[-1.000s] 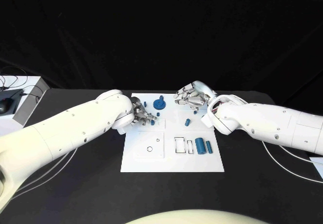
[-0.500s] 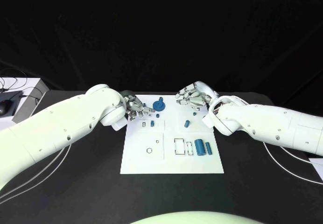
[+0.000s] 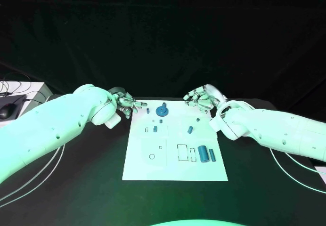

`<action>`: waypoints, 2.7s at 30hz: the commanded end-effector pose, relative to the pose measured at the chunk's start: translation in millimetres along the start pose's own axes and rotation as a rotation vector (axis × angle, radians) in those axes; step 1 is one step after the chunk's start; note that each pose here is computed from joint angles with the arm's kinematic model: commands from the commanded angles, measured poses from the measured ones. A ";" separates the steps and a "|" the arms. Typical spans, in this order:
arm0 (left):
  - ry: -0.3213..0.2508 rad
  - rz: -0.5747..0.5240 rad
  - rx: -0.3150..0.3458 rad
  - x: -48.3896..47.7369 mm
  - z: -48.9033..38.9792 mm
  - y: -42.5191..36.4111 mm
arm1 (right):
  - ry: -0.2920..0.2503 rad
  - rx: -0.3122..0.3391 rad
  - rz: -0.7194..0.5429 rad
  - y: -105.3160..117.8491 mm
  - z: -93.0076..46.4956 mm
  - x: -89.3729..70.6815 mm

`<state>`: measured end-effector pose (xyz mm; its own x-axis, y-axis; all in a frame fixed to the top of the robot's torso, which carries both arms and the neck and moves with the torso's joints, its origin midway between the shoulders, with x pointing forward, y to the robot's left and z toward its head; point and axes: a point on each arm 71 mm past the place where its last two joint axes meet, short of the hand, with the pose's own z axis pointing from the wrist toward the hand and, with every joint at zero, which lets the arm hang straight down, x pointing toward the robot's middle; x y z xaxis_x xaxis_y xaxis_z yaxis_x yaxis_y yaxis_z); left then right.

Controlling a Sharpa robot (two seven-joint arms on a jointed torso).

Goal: Assemble the parts on the task board

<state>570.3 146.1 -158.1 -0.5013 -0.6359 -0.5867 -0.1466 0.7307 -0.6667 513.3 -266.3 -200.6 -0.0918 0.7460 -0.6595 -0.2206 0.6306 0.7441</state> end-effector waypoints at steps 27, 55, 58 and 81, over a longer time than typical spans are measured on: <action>-0.040 0.124 -0.127 -5.6 43.1 -2.0 | -0.033 -0.033 0.014 9.5 9.7 -2.1; -0.023 0.103 -0.092 6.5 46.5 -19.5 | -0.017 -0.047 0.015 16.2 11.6 2.4; -0.024 0.103 -0.093 6.7 46.9 -19.5 | -0.016 -0.049 0.015 17.0 11.5 2.8; -0.037 0.090 -0.106 4.8 48.0 -17.6 | -0.012 -0.060 0.016 22.0 11.8 2.5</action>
<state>611.5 120.9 -172.5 -0.4857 -0.5673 -0.6650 -0.1955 0.8120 -0.5499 520.1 -249.5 -185.6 -0.0783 0.7642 -0.6402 -0.2632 0.6035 0.7527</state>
